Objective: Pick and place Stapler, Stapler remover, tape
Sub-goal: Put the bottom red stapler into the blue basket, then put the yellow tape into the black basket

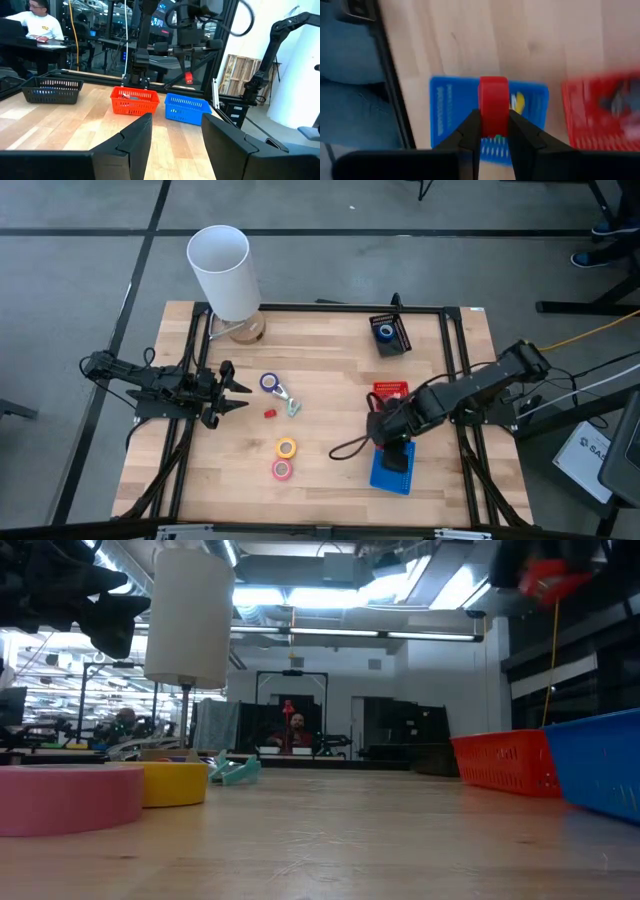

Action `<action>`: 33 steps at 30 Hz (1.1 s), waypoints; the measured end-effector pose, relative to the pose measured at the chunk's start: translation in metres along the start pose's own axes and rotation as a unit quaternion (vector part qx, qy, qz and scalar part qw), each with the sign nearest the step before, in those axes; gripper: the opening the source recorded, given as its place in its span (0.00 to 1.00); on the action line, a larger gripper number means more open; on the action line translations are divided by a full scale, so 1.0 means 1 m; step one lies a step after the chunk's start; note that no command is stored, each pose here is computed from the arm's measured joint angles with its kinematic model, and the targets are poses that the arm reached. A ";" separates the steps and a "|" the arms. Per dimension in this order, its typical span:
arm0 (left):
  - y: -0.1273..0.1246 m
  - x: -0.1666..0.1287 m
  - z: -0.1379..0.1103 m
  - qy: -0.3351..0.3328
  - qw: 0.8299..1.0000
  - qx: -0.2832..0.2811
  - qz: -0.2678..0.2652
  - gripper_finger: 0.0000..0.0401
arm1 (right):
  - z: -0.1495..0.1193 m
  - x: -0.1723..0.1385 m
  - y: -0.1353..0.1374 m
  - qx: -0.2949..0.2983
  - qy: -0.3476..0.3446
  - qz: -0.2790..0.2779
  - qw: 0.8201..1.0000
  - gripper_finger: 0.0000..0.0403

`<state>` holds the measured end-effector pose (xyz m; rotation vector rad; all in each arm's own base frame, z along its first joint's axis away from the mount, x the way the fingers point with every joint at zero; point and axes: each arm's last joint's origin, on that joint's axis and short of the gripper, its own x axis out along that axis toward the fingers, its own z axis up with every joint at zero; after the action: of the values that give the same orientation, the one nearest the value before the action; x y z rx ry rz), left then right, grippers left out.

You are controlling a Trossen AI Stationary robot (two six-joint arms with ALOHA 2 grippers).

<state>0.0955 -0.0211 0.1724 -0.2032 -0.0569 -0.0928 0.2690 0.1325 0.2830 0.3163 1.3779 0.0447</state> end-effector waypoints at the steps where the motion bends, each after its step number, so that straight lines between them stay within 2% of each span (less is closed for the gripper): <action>1: 0.000 0.000 0.000 0.000 1.000 0.000 0.000 0.42 | -0.003 0.000 0.000 0.016 0.011 -0.007 1.000 0.17; 7: 0.000 0.000 0.000 0.000 1.000 0.000 0.000 0.42 | -0.024 0.013 0.004 0.082 0.068 -0.031 0.994 0.17; 13: 0.000 0.000 0.000 0.000 1.000 0.000 0.000 0.42 | -0.043 0.044 0.005 0.107 0.098 -0.020 0.989 0.17; 19: 0.000 0.000 0.000 0.000 1.000 0.000 0.000 0.42 | -0.051 0.066 -0.003 0.113 0.092 -0.022 0.989 0.18; 23: 0.000 0.000 0.000 0.000 1.000 0.000 0.000 0.42 | -0.057 0.077 -0.009 0.115 0.096 -0.034 0.988 0.22; 33: 0.000 0.000 0.000 0.000 1.000 0.000 0.000 0.42 | -0.053 0.078 -0.010 0.110 0.048 -0.039 0.992 0.31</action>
<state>0.0956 -0.0210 0.1724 -0.2031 -0.0565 -0.0924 0.2312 0.1504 0.1981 0.4475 1.4926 -0.1601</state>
